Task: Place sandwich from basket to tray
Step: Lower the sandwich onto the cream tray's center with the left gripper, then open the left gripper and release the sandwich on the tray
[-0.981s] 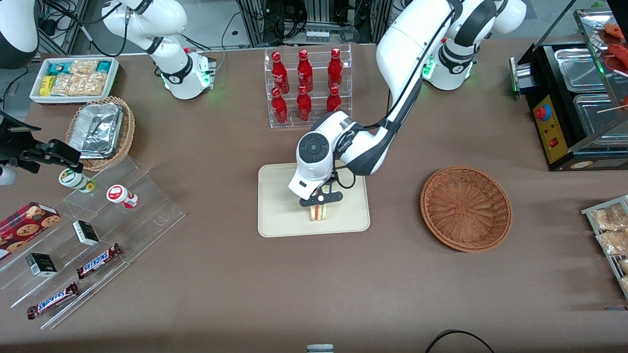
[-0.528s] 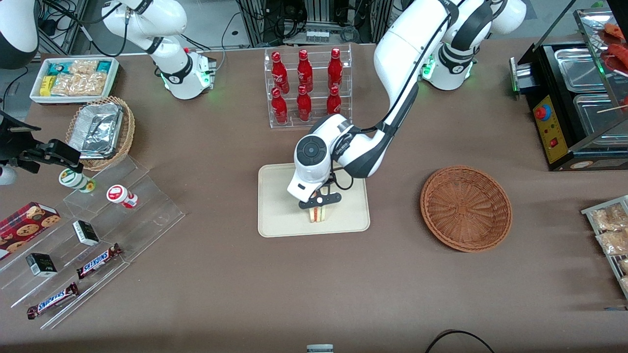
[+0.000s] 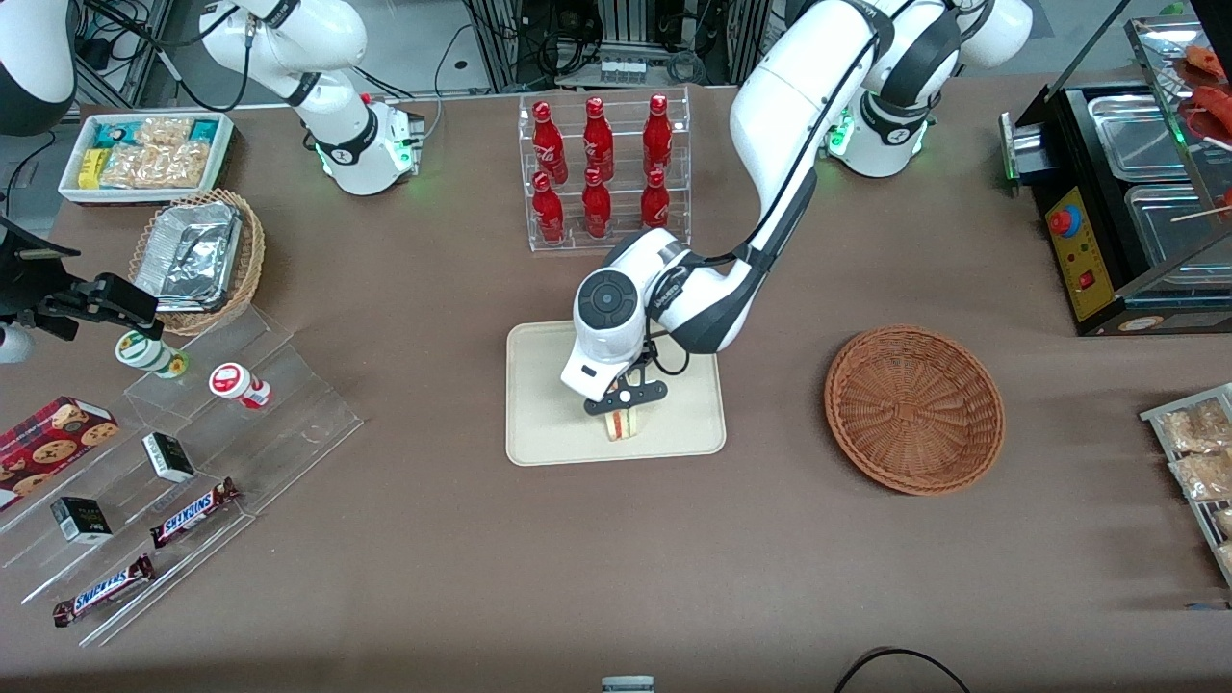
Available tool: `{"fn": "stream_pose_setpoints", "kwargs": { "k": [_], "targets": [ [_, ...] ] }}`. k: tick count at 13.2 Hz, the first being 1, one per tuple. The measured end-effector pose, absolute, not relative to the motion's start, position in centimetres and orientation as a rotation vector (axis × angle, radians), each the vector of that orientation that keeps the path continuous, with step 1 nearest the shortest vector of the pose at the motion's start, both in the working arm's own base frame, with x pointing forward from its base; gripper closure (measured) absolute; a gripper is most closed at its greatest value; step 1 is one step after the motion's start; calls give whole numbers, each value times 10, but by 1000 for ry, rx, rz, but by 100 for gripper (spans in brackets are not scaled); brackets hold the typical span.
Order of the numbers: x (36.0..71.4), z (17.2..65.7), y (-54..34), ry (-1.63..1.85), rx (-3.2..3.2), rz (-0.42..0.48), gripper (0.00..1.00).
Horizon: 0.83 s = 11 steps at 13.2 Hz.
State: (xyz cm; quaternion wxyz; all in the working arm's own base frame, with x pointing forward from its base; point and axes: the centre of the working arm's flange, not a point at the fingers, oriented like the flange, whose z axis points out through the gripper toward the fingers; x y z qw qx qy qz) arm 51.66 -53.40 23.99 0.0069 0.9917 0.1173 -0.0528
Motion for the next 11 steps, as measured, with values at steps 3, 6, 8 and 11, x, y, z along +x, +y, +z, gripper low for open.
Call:
{"fn": "stream_pose_setpoints", "kwargs": {
  "k": [3, 6, 8, 11],
  "targets": [
    [520, 262, -539, 388, 3106, -177, 11],
    [528, 311, -541, 391, 3097, -160, 0],
    [530, 340, -537, 393, 3091, -143, 0],
    [531, 373, -528, 399, 3090, -129, 0]
  ]
}}
